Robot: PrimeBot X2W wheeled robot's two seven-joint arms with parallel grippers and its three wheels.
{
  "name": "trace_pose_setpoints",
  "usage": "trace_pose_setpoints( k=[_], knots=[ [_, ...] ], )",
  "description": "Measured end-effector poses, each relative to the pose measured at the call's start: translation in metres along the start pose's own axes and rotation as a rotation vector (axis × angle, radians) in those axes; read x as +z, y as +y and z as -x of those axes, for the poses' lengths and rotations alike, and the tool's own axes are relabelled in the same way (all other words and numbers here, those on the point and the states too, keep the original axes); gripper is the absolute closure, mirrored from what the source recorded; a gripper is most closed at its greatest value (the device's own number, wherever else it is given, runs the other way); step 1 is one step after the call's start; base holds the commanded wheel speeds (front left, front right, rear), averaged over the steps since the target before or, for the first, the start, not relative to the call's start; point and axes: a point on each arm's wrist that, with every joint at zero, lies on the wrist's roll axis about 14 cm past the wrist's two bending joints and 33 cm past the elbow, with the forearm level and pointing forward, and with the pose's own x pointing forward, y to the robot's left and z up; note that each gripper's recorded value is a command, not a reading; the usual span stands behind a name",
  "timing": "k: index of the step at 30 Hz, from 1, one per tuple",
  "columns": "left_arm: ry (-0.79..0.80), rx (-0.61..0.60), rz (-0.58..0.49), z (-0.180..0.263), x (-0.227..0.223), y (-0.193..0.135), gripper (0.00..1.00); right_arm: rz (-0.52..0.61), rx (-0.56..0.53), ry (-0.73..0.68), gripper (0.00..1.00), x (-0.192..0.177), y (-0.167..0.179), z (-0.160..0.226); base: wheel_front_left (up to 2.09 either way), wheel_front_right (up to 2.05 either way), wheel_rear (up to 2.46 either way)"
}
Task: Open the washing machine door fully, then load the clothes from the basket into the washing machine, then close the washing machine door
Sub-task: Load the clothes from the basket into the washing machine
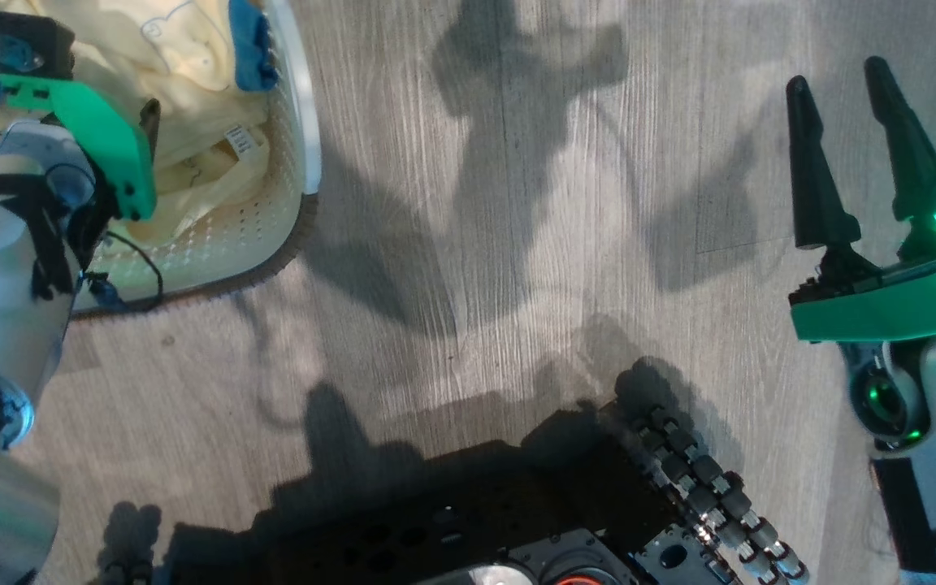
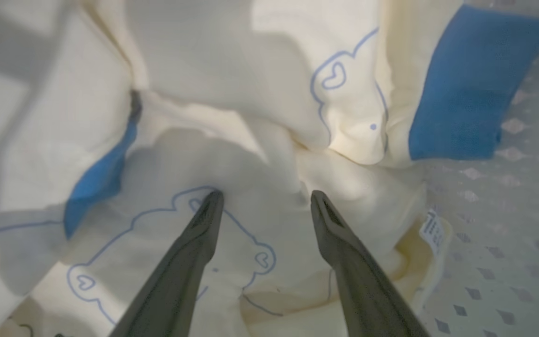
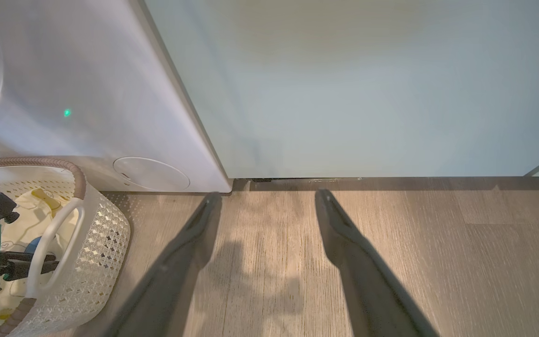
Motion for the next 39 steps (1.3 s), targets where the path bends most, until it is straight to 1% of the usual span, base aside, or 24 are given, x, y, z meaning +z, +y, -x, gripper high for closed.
trace_pose_setpoints(
  k=[4,11,14,16,18,28,35,36,37,39],
  knots=[
    [-0.008,0.003,0.01,-0.001,0.004,0.002,0.0,0.011,0.008,0.007,0.0,-0.003,0.0,-0.001,0.0,0.0,0.0],
    [-0.009,0.039,0.038,-0.001,0.002,0.016,0.0,0.019,0.01,0.034,0.0,-0.013,-0.002,0.002,0.0,0.0,0.0],
    [-0.051,0.084,0.045,0.0,0.007,0.026,0.0,0.019,0.016,0.038,0.0,-0.016,0.0,0.001,0.0,0.0,0.0],
    [-0.127,0.126,0.042,0.002,0.026,0.037,0.0,0.022,0.023,0.044,0.0,-0.019,0.001,0.0,0.0,0.0,0.0],
    [-0.163,0.138,0.041,0.003,0.036,0.041,0.0,0.021,0.027,0.047,0.0,-0.021,0.002,-0.001,0.0,0.0,0.0],
    [-0.195,0.232,0.061,0.01,0.04,0.065,0.0,0.029,0.044,0.054,0.0,-0.023,0.004,-0.002,0.0,0.0,0.0],
    [-0.222,0.286,0.16,0.016,0.044,0.077,0.01,0.031,0.053,0.054,0.0,-0.023,0.006,-0.003,0.0,0.0,0.0],
    [-0.23,0.299,0.177,0.017,0.045,0.079,0.27,0.031,0.054,0.054,0.0,-0.023,0.006,-0.003,0.0,0.0,0.0],
    [-0.233,0.311,0.189,0.018,0.045,0.082,0.47,0.03,0.055,0.054,0.0,-0.023,0.007,-0.003,0.0,0.0,0.0],
    [-0.233,0.332,0.203,0.019,0.044,0.086,0.64,0.03,0.059,0.053,0.0,-0.023,0.008,-0.004,0.0,0.0,0.0]
  ],
)
